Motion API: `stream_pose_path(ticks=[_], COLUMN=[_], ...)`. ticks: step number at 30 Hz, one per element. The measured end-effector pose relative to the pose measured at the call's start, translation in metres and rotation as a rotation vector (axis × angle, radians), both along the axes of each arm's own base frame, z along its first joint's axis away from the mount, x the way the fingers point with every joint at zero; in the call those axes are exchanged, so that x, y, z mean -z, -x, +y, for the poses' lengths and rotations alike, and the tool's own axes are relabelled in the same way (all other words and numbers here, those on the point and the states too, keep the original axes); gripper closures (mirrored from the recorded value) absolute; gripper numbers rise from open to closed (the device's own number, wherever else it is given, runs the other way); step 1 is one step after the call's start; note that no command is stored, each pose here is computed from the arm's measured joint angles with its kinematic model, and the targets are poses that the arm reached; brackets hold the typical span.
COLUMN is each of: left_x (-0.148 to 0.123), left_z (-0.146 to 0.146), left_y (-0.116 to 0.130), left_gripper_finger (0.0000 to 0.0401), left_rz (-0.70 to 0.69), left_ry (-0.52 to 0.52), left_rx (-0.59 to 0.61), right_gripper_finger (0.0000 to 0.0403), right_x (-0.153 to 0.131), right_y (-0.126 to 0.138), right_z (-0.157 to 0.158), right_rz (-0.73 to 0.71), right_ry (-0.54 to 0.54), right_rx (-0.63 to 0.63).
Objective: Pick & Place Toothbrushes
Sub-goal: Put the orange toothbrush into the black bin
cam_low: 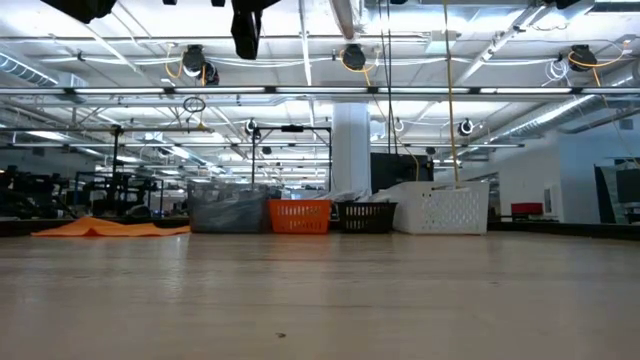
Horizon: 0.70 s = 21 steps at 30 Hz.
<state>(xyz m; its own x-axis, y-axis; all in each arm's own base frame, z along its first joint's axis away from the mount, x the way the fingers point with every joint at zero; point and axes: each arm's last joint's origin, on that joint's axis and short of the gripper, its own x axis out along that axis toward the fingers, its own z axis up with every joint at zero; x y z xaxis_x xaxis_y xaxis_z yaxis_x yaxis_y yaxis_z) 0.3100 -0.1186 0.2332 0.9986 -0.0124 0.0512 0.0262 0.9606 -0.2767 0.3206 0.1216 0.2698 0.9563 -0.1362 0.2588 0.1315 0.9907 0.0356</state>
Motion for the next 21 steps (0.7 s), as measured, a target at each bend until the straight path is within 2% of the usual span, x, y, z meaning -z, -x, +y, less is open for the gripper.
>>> stream_pose_path(ticks=[5, 10, 14, 21], left_x=[0.003, 0.002, 0.000, -0.006], left_z=[0.000, -0.003, -0.006, -0.001], left_y=[0.000, 0.003, 0.009, 0.018], left_gripper_finger=[0.0396, 0.0397, 0.0397, 0.0397], left_rz=[0.026, 0.045, 0.085, 0.143], left_ry=[-0.007, -0.016, -0.039, -0.081], left_rx=[-0.013, -0.026, -0.071, -0.128], right_gripper_finger=[0.0402, 0.0387, 0.0359, 0.0298], right_x=[0.002, 0.001, -0.003, -0.008], right_y=[0.000, 0.001, 0.007, 0.026], right_z=[0.000, 0.000, -0.004, -0.001], right_rz=[0.026, 0.046, 0.142, 0.296], right_ry=[0.059, 0.065, 0.075, 0.062], right_rx=[0.014, 0.042, 0.111, 0.082])
